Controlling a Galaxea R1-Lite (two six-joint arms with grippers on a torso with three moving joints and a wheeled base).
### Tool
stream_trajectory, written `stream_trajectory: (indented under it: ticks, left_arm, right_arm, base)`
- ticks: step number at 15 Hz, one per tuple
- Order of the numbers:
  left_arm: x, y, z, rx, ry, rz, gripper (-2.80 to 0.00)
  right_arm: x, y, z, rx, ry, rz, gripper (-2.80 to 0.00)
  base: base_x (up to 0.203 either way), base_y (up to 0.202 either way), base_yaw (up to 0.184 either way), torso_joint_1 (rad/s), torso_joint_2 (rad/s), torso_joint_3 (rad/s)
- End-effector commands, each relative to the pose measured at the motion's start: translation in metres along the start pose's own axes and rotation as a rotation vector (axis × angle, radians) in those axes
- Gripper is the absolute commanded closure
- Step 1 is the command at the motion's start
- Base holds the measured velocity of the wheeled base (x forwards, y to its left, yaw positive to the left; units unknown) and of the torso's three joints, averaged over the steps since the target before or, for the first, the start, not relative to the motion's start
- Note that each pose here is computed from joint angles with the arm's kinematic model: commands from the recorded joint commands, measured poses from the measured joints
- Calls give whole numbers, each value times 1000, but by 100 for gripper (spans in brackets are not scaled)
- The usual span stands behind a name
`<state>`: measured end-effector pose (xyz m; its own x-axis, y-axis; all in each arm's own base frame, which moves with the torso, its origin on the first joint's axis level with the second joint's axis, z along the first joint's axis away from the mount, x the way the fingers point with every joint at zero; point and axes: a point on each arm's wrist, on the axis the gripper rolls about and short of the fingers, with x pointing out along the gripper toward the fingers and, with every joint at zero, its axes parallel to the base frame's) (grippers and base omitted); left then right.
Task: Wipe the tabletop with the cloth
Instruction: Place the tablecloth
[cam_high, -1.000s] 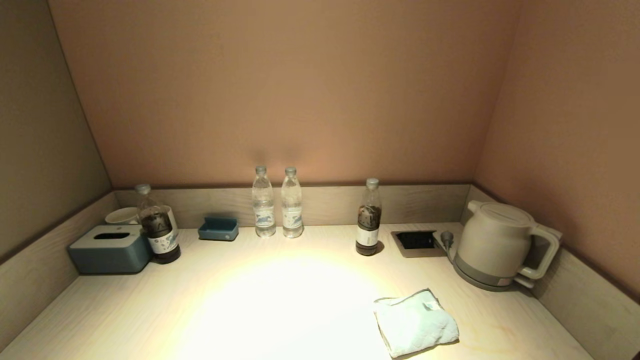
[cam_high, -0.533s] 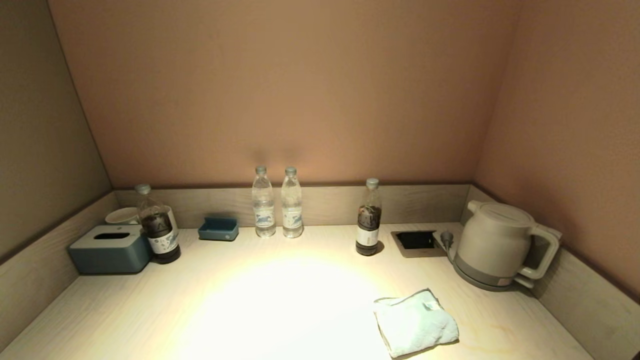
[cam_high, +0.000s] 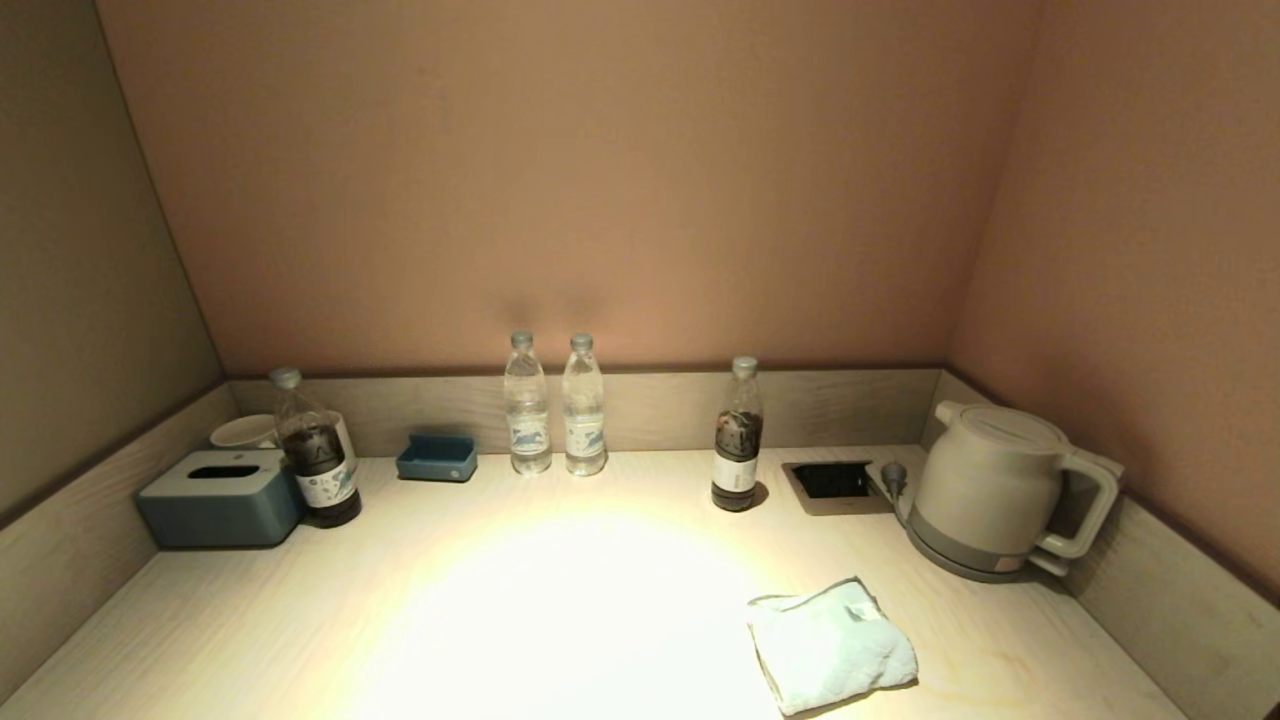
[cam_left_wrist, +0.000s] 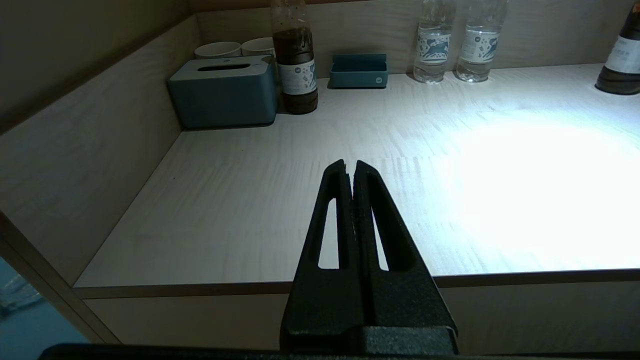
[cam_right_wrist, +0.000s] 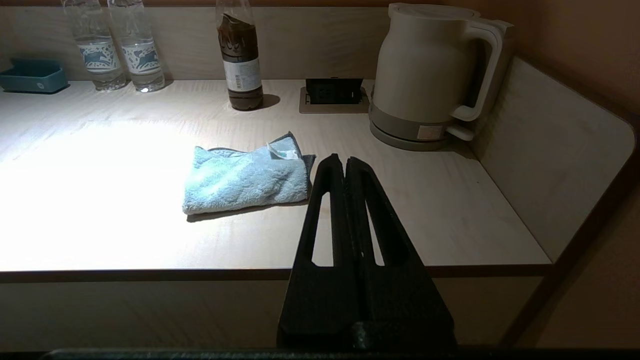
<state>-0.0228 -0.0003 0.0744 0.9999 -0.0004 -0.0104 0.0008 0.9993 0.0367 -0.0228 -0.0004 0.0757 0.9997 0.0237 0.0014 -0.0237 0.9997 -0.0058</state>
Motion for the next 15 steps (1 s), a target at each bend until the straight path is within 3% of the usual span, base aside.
stream_trajectory:
  ticks: [1, 15]
  left_arm:
    - [0, 0, 0, 0, 0, 0, 0]
    - [0, 0, 0, 0, 0, 0, 0]
  right_arm:
    - [0, 0, 0, -2, 1, 1, 0]
    - [0, 0, 1, -8, 2, -1, 0]
  base:
    - [0, 0, 0, 0, 0, 0]
    - [0, 0, 0, 0, 0, 0]
